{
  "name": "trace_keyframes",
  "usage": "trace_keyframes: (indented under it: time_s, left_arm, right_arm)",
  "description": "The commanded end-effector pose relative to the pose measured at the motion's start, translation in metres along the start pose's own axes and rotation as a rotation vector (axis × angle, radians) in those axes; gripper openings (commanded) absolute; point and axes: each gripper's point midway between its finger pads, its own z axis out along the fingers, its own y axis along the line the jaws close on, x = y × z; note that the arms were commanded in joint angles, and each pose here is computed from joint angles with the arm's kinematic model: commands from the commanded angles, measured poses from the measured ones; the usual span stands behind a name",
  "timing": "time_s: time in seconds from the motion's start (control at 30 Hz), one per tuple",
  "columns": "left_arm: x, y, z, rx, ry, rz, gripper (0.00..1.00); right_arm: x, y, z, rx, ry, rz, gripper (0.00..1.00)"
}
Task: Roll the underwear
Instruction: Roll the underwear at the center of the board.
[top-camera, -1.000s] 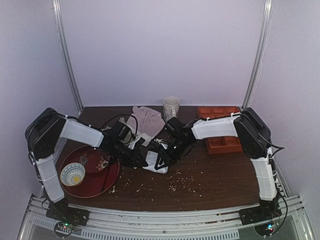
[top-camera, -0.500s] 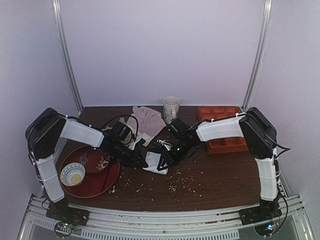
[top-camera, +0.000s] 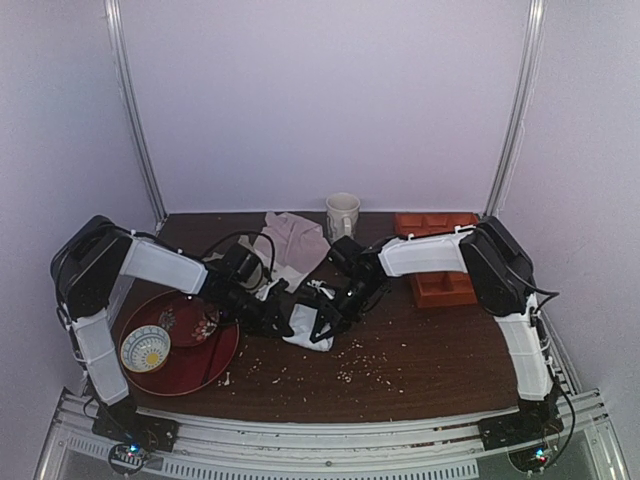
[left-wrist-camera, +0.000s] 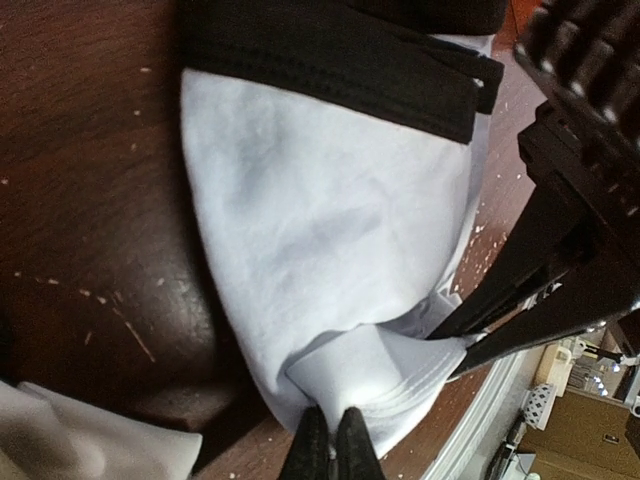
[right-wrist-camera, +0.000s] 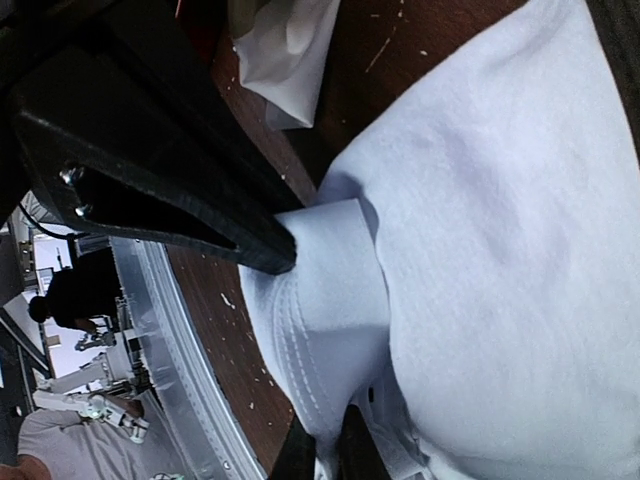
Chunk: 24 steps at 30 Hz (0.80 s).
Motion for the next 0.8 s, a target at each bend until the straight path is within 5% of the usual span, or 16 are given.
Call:
trace_keyframes:
  time_s: [0.0,0.43,0.77]
  left_arm:
    - [0.007,0.013,0.004,-0.022,0.018,-0.027,0.0]
    - [0.01,0.016,0.005,-0.037,0.046,-0.037,0.0]
    - [0.01,0.016,0.006,-0.034,0.051,-0.04,0.0]
  right_arm:
    - [0.012,-0.026,0.014,0.0,0.087,0.178,0.0]
    - [0.007,-0.014,-0.015,0.052,0.019,0.078,0.26]
    - [0.02,-0.011,-0.039,0.28,-0.133,-0.116,0.31]
